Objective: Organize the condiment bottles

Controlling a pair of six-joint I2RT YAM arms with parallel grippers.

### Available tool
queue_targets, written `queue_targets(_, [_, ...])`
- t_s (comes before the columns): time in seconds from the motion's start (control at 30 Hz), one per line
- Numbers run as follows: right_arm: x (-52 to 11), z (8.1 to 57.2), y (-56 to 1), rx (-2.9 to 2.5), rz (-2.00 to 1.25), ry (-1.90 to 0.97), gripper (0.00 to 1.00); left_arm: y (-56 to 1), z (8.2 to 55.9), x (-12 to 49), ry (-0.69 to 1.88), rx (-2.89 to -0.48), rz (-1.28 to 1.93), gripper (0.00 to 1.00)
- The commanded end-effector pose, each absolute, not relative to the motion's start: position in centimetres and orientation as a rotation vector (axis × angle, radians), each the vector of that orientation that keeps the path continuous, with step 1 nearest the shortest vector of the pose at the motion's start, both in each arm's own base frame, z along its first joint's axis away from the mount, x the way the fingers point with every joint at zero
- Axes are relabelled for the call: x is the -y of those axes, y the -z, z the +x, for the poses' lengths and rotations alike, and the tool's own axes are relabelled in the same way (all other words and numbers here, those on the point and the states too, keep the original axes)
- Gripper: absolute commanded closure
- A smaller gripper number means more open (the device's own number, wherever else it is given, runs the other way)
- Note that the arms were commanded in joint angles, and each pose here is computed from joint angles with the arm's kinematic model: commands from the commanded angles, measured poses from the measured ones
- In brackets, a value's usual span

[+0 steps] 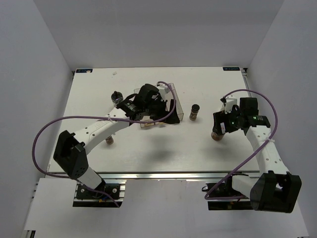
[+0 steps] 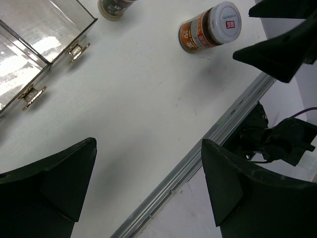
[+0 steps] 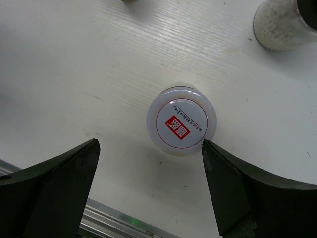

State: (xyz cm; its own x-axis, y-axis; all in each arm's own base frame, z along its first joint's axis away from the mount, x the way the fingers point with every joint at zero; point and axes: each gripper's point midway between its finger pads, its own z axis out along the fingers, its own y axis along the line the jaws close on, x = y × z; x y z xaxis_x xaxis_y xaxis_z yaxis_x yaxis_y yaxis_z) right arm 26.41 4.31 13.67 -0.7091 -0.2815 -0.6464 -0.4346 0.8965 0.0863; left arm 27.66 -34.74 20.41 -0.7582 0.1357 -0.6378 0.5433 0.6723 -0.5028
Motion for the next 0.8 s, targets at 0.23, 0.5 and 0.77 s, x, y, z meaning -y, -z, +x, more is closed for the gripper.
queue_targets(0.23, [-2.4,29.3,-12.7,-2.411,-0.535,-0.171,0.11,-23.1,26.0,32.0,0.930,-2.230,0.456,0.04])
queue_targets(0.5, [-2.1,30.0,-10.8,-2.451,-0.535,-0.165,0.11,-23.6,25.9,30.8,0.882,-2.222,0.426,0.03])
queue_targets(0.77, [-2.3,30.0,-9.6,-2.476,-0.541,-0.189,0.17,-23.3,25.6,29.8,0.839,-2.230,0.404,0.03])
